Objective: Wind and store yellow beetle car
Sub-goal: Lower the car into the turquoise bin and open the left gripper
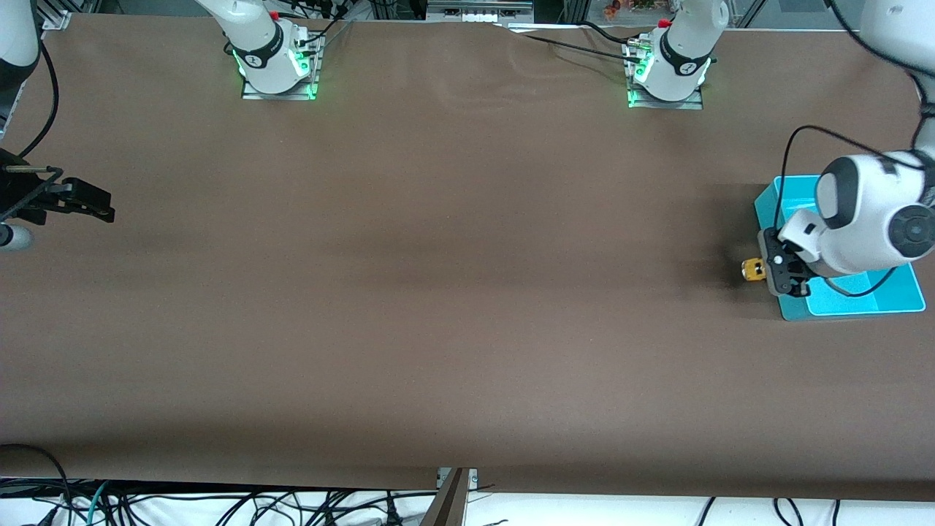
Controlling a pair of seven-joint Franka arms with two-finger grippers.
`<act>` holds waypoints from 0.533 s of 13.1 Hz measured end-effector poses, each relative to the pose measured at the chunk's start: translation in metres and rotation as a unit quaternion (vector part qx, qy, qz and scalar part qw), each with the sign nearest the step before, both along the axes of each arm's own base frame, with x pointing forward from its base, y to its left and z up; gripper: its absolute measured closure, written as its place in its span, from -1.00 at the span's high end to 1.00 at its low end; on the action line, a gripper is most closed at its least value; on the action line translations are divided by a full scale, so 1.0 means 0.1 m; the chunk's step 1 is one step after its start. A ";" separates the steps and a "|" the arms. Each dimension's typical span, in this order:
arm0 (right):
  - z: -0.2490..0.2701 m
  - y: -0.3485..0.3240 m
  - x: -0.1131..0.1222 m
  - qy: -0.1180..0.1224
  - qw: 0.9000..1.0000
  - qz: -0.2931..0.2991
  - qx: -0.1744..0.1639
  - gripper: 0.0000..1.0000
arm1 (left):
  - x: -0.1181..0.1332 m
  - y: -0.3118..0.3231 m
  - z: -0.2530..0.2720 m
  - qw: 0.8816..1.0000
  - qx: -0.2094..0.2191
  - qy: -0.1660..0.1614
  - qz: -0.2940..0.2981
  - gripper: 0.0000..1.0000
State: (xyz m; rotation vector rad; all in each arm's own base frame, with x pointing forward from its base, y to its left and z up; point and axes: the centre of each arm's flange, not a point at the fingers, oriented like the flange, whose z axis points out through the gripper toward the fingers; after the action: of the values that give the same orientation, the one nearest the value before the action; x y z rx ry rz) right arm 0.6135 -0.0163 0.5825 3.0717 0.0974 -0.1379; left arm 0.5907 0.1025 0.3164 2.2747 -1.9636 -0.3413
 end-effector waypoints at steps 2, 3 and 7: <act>-0.02 0.03 -0.03 0.011 1.000 -0.019 -0.002 1.00 | -0.05 0.12 0.44 1.000 0.000 0.028 -0.003 -0.09; -0.02 0.05 -0.03 0.012 1.000 -0.023 -0.002 1.00 | -0.10 0.33 0.50 0.999 -0.004 0.034 -0.009 -0.09; -0.06 0.08 -0.04 0.018 1.000 -0.023 -0.003 1.00 | -0.43 1.45 0.11 0.999 -0.013 0.035 -0.026 -0.09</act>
State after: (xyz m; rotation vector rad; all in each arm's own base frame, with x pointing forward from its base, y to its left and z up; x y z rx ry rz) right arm 0.6095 -0.0083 0.5764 3.0683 0.0271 -0.1946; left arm 0.5478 0.2477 0.3279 2.1696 -1.9834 -0.3926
